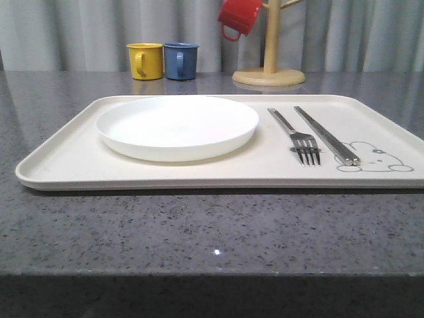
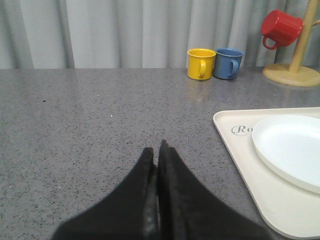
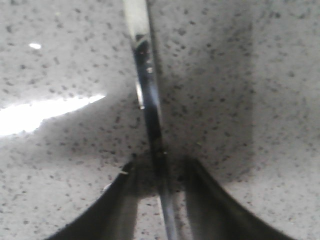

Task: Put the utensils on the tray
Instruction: 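Grasp the steel spoon with the right gripper and lift it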

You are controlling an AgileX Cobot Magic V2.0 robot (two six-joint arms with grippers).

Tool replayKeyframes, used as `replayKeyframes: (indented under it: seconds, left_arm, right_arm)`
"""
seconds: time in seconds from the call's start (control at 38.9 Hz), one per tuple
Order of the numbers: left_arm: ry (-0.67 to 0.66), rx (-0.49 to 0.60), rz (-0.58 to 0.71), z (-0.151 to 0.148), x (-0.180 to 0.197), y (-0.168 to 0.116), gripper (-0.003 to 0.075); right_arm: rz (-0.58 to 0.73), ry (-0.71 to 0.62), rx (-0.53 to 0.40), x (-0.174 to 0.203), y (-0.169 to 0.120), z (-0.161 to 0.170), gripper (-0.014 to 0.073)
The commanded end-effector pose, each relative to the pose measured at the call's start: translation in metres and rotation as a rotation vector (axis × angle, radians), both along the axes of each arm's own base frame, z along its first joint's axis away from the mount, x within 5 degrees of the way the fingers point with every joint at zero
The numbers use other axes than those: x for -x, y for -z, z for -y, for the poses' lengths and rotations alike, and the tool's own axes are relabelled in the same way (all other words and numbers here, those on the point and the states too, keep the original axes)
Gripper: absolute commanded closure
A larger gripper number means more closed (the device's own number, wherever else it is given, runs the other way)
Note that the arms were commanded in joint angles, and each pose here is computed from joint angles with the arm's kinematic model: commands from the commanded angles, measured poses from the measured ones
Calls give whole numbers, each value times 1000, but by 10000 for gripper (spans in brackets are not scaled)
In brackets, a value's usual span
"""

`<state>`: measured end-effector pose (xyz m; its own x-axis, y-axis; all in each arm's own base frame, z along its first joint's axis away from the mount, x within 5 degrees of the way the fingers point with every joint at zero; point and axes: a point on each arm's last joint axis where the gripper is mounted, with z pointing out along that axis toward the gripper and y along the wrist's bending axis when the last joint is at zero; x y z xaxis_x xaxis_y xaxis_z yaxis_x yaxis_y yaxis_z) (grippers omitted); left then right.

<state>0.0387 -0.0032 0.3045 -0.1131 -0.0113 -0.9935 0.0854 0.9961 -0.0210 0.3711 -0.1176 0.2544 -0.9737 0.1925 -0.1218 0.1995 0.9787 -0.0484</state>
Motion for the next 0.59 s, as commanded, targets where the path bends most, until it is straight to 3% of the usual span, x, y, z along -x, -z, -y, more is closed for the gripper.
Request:
replayKeyframes:
  seconds: [0.0,0.21,0.39,0.57]
  left_arm:
    - [0,26,95,0,0,-15,738]
    - [0,26,95,0,0,-15,738]
    - [0,26,95,0,0,-15,738]
    - [0,26,95,0,0,-15,738]
  right_arm:
    - [-45,-3,-12,13,-21,-3,478]
    - [-43,-3,-11,14,-22,-3,635]
    - [-10,3,-2,19,-35,-5,641]
    - [79,33,13,31,-66,-18,641]
